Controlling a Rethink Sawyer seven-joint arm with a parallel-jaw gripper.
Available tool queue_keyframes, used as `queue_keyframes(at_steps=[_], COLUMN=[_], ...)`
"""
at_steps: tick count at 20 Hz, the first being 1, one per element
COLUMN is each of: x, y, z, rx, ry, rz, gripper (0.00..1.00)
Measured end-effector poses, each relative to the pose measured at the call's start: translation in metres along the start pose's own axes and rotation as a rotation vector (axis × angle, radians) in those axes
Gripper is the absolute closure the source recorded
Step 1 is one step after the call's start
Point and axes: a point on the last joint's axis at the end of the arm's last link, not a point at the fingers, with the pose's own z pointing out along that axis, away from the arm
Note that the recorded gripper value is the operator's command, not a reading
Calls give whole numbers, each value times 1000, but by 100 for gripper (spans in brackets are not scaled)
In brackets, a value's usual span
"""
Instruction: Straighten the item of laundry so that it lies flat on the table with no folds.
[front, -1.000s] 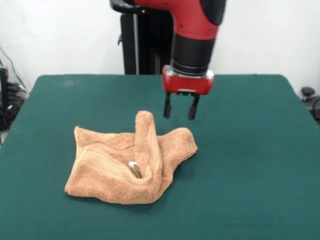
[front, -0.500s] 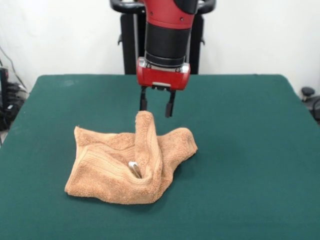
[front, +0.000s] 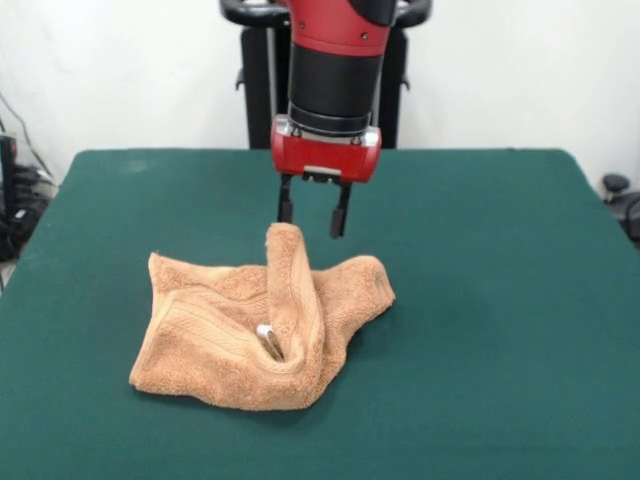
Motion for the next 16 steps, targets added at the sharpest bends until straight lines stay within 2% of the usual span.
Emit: queue_keyframes(at_steps=[7,12,16], x=[-11,-21,-34], y=[1,4,5], z=[-6,-21,-43], rx=[-3,-8,-13], ry=[12,28,41], rz=[-5,-12,-15], gripper=[0,0,0])
